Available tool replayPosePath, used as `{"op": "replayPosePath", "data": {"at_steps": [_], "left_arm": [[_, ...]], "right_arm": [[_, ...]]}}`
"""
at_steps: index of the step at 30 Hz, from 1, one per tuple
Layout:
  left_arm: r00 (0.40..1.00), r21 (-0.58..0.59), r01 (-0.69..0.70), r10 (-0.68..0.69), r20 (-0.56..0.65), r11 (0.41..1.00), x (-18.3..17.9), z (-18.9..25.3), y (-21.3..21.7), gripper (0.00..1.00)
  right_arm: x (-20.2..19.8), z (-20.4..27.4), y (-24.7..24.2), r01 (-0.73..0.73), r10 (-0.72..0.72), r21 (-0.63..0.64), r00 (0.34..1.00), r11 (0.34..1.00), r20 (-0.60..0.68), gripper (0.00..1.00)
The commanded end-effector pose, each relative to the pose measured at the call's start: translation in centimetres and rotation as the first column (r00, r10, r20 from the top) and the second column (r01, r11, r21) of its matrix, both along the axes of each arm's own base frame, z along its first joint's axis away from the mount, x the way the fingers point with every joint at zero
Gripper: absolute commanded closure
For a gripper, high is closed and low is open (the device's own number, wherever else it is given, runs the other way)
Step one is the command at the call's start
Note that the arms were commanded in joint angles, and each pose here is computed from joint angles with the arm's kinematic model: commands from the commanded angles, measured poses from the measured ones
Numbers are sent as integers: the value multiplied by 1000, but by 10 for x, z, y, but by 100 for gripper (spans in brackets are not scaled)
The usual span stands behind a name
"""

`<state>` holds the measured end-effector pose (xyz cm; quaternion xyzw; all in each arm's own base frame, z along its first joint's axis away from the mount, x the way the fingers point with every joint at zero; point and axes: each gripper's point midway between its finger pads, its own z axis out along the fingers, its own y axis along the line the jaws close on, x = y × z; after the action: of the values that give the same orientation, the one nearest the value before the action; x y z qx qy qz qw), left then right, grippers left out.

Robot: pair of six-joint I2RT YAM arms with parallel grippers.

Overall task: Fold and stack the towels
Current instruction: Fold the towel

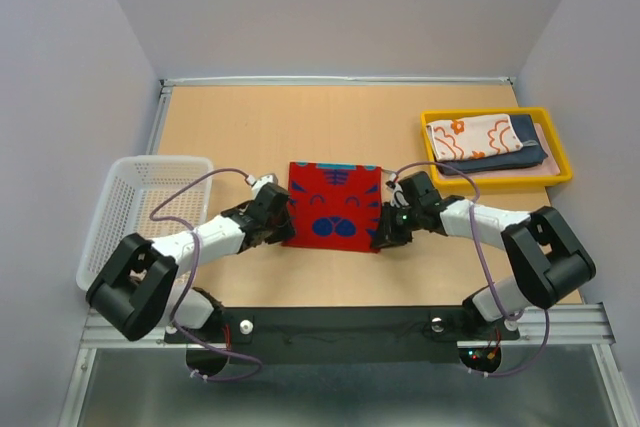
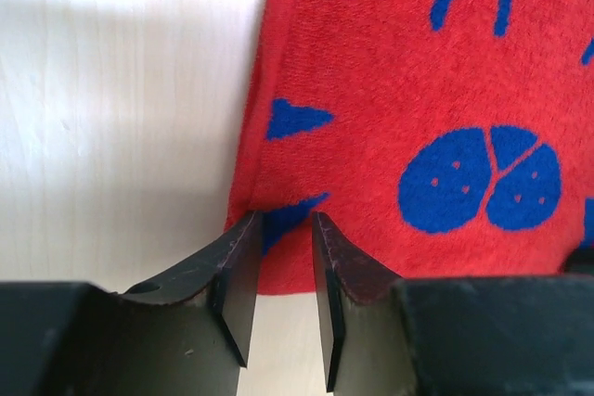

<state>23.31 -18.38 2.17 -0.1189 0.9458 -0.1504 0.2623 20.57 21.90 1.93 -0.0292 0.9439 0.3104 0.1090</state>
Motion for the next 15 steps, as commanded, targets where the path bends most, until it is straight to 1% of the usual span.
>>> {"op": "replayPosePath", "data": {"at_steps": [1, 2, 3, 5, 6, 8, 9, 11, 12, 14, 15], "left_arm": [[987, -48, 32, -39, -153, 998, -53, -16, 9, 61], [984, -59, 19, -29, -175, 998, -63, -20, 12, 61], [985, -78, 11, -24, -168, 997, -66, -17, 12, 61], [993, -118, -6, -7, -114, 993, -65, 1, 13, 61], [997, -128, -9, -1, -81, 992, -60, 12, 13, 55], [1000, -124, -25, 25, -2, 992, -50, 34, 18, 48], [998, -141, -22, 31, 61, 990, -38, 55, 15, 46], [988, -150, 8, 15, 154, 989, -21, 77, 9, 44], [972, -157, 7, 30, 233, 988, -3, 95, 6, 43], [955, -151, 1, 43, 292, 988, 21, 109, 3, 43], [937, -174, -12, 72, 343, 985, 42, 121, 4, 43]], "right_arm": [[-14, -9, -27, 40, -41, -132, 999, 990, -7, 77], [-15, -5, -27, 37, -38, -129, 999, 991, -3, 76], [-13, 2, -27, 34, -32, -122, 999, 992, 21, 76], [-12, 13, -25, 22, -19, -115, 1000, 993, 23, 75], [-12, 18, -24, 10, -8, -109, 1000, 994, 25, 75], [-9, 30, -20, -16, 20, -97, 999, 995, 45, 73], [3, 44, -14, -16, 23, -78, 996, 997, 86, 72], [20, 59, -8, -20, 30, -70, 989, 997, 144, 71], [42, 80, 1, -13, 23, -51, 976, 999, 215, 70], [69, 85, 7, 4, 16, -76, 964, 997, 267, 69], [94, 104, 14, 23, 0, -64, 941, 998, 339, 69]]}}
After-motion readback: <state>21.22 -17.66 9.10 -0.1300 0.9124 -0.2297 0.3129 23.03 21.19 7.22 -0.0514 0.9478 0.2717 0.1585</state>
